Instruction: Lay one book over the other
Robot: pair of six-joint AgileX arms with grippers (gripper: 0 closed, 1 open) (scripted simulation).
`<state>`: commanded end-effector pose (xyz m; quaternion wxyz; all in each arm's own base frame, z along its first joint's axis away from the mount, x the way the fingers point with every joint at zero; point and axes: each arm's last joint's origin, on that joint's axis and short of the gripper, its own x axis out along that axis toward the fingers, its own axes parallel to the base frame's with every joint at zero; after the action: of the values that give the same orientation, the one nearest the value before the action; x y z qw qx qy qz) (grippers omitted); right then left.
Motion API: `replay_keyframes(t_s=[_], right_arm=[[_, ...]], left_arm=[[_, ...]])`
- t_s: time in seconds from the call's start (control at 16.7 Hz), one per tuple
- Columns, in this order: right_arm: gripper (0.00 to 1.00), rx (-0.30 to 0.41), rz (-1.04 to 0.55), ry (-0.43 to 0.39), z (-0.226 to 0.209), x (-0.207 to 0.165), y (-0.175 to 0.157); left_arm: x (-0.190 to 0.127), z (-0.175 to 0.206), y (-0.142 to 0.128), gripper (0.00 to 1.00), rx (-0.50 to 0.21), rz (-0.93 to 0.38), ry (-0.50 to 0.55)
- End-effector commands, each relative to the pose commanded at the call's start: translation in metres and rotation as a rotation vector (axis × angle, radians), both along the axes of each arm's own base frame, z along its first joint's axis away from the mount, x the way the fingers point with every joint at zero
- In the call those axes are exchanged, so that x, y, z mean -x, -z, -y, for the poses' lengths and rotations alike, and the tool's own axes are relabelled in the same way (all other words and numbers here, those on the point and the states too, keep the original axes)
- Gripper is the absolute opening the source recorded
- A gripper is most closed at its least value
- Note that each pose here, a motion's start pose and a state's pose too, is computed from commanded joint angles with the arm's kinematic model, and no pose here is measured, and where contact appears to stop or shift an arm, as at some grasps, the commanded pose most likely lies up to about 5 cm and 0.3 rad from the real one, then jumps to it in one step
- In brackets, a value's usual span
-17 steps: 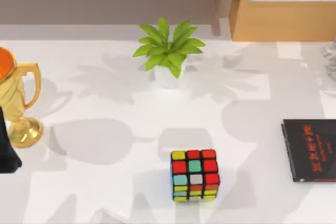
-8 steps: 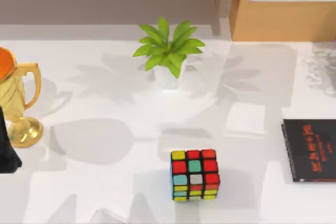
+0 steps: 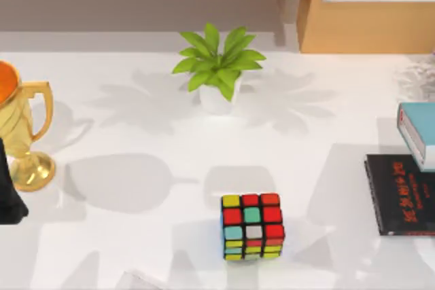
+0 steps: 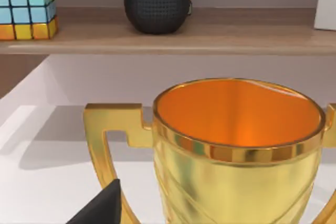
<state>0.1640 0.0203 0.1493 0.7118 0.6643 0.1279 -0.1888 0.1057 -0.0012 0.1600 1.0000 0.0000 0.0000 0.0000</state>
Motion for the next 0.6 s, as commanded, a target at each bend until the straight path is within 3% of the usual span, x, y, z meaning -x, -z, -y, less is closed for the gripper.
replay_keyframes(t_s=[0.24, 0.6], right_arm=[[0.0, -0.084, -0.064, -0.037, -0.009, 0.028, 0.03], [0.0, -0.089, -0.065, -0.037, -0.009, 0.028, 0.031]], left_arm=[[0.0, 0.0, 0.0, 1.0, 0.0, 0.0, 0.0], [0.0, 0.0, 0.0, 1.0, 0.0, 0.0, 0.0]])
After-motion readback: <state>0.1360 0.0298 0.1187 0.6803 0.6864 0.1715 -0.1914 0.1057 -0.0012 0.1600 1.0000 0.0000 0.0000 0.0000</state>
